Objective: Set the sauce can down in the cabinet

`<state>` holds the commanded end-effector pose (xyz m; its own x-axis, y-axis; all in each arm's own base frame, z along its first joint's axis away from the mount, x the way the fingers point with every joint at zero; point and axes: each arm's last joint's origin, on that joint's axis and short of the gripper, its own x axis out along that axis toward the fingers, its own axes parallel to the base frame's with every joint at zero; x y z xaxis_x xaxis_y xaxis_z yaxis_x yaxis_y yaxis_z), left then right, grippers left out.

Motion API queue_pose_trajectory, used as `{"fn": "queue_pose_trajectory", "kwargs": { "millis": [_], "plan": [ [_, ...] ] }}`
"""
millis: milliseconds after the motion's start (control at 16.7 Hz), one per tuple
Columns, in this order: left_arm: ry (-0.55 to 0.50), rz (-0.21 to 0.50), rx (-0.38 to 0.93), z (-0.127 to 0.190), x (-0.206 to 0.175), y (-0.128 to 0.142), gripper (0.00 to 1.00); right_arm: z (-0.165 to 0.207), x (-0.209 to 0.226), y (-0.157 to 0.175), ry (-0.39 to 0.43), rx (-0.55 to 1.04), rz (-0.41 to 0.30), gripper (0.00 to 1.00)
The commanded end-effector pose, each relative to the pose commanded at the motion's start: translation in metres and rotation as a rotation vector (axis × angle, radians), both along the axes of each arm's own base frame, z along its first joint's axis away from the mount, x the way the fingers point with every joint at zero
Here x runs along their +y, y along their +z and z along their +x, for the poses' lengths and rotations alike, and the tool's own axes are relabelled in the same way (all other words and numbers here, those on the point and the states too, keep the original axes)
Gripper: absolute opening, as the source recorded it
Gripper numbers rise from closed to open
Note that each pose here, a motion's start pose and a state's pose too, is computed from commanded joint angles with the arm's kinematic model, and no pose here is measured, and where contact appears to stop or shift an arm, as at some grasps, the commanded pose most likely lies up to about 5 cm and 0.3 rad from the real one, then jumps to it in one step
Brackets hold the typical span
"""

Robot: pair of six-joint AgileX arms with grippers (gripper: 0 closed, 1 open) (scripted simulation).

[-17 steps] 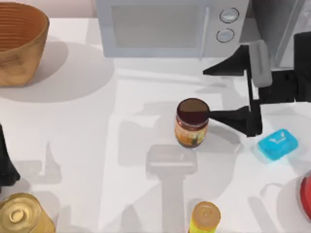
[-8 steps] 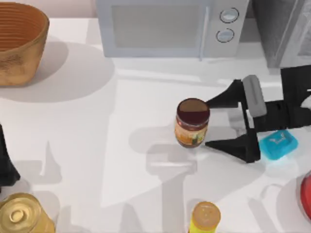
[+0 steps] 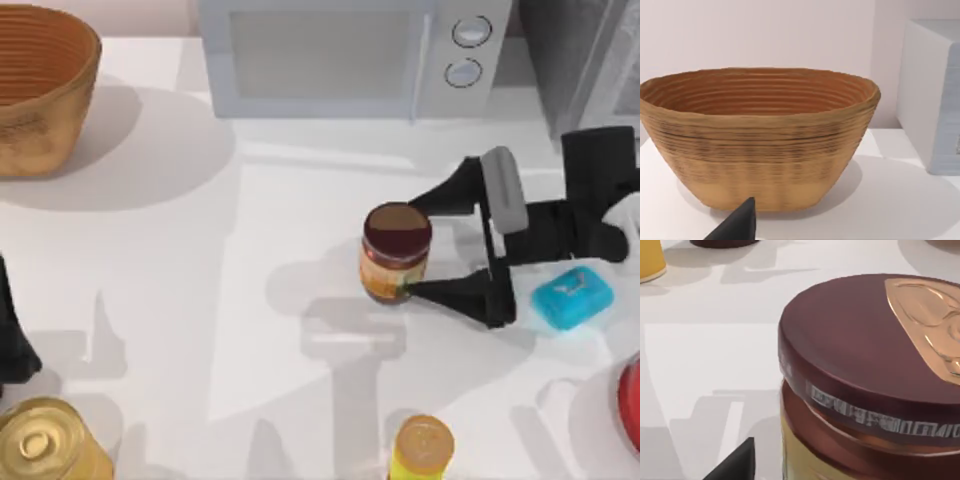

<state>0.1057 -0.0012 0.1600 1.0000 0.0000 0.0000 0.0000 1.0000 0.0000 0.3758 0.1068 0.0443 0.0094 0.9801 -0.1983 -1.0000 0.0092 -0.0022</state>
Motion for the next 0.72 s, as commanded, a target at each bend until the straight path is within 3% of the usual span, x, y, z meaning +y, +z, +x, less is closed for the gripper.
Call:
{"fn": "queue_pose_trajectory", "kwargs": {
  "millis": [360, 720],
  "plan": [
    [0.000, 0.000, 0.000, 0.000, 0.000, 0.000, 1.00, -0.004, 0.034, -0.011, 0.000, 0.001, -0.001, 1.00],
    [0.000, 0.000, 0.000, 0.000, 0.000, 0.000, 1.00, -0.005, 0.039, -0.013, -0.001, 0.002, 0.000, 1.00]
  ]
}}
